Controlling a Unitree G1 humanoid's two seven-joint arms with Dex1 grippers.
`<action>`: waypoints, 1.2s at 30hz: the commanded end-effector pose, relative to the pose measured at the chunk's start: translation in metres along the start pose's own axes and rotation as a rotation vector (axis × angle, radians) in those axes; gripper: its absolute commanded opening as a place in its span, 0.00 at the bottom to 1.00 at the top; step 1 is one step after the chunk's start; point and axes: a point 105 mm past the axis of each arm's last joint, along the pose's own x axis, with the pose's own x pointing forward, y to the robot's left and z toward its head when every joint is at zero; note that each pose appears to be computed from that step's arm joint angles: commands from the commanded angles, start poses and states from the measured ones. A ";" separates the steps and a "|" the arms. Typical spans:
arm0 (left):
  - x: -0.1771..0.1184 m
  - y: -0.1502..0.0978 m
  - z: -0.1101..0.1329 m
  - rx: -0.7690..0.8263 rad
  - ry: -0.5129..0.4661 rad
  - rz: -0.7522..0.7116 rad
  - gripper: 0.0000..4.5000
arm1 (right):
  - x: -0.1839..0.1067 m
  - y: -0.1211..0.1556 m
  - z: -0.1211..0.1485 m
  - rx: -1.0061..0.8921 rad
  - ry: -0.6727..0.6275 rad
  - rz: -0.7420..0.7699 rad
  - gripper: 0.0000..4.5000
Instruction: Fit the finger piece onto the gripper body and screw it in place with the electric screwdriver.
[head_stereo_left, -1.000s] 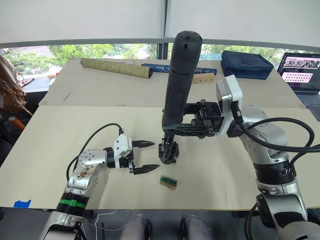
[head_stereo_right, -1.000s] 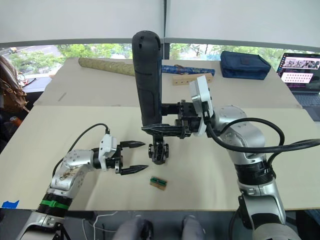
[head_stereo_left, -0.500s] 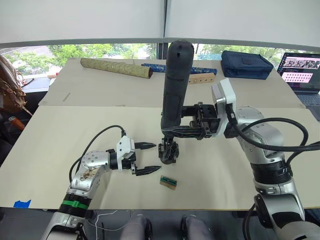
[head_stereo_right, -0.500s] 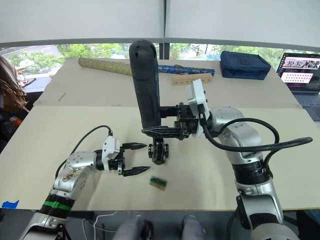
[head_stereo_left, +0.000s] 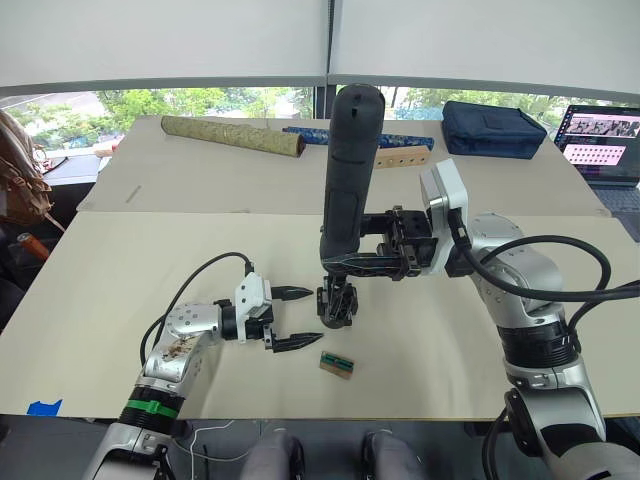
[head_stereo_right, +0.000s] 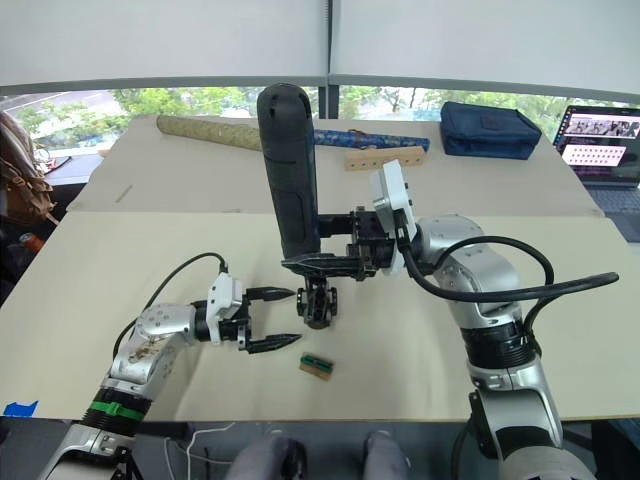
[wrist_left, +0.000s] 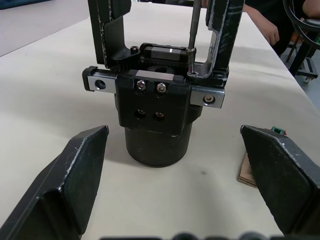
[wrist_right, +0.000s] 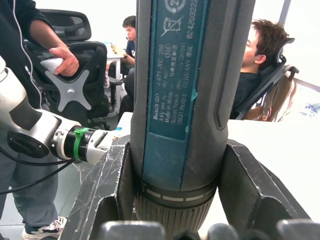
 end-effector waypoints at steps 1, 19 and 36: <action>0.003 0.001 0.008 0.039 -0.022 -0.007 1.00 | 0.002 0.002 0.017 -0.075 -0.031 0.020 0.43; 0.008 0.001 0.008 0.034 -0.030 -0.014 1.00 | 0.002 0.001 0.016 -0.078 -0.021 0.023 0.43; 0.009 0.000 0.008 0.036 -0.030 -0.020 1.00 | 0.002 0.002 0.018 -0.075 -0.021 0.035 0.43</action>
